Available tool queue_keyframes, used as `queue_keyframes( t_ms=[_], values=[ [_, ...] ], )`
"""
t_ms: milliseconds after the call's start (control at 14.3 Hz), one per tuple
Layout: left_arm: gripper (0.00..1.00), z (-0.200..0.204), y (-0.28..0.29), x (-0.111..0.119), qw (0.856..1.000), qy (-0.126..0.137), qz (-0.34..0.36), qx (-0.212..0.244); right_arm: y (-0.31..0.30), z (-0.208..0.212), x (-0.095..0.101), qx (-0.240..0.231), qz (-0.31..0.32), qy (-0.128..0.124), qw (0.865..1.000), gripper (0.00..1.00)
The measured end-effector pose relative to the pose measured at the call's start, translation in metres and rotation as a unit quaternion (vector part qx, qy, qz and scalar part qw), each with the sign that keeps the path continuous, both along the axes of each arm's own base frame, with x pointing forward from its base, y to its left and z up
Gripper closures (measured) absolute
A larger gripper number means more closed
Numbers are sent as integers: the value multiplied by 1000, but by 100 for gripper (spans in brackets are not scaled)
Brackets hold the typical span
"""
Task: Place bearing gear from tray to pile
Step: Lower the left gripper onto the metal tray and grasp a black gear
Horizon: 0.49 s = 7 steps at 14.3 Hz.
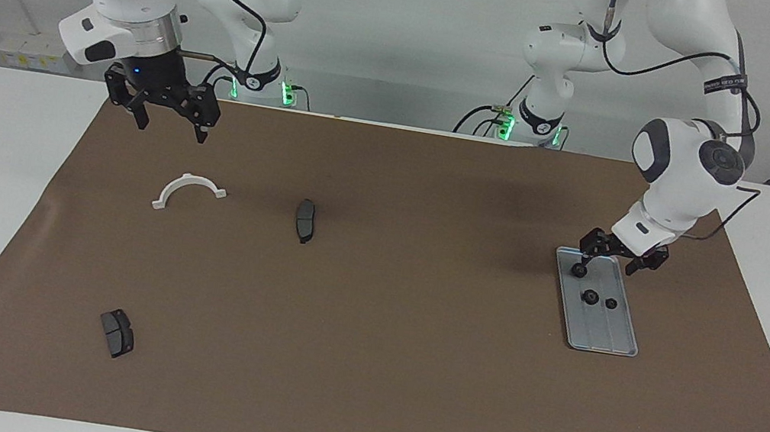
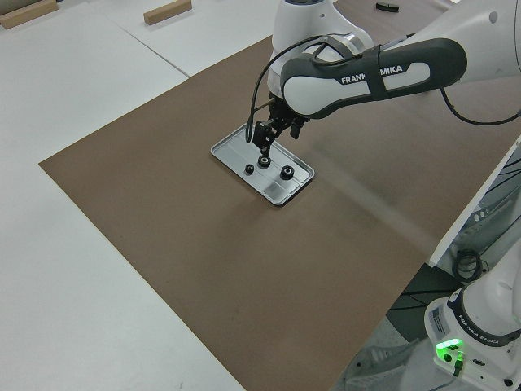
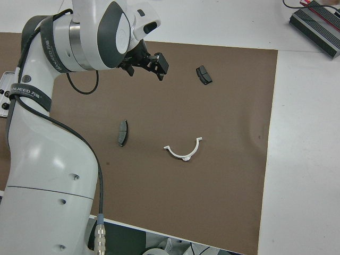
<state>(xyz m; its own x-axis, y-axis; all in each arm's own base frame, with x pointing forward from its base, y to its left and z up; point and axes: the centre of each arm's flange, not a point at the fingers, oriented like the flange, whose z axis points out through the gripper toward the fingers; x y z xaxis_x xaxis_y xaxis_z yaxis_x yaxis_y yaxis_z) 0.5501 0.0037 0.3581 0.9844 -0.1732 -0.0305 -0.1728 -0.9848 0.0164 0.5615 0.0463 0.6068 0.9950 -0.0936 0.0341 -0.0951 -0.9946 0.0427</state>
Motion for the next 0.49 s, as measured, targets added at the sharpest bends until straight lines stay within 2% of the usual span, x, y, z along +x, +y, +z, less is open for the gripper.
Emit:
queue_keyframes(
  t_ms=[280, 419, 489],
  values=[
    [7, -29, 0, 2, 1000, 16, 0, -2, 0, 0, 0, 0, 0, 0, 1000, 0],
    [19, -33, 0, 2, 1000, 18, 0, -2, 0, 0, 0, 0, 0, 0, 1000, 0],
    [19, -36, 0, 0, 1000, 16, 0, -2, 0, 0, 0, 0, 0, 0, 1000, 0]
  ],
)
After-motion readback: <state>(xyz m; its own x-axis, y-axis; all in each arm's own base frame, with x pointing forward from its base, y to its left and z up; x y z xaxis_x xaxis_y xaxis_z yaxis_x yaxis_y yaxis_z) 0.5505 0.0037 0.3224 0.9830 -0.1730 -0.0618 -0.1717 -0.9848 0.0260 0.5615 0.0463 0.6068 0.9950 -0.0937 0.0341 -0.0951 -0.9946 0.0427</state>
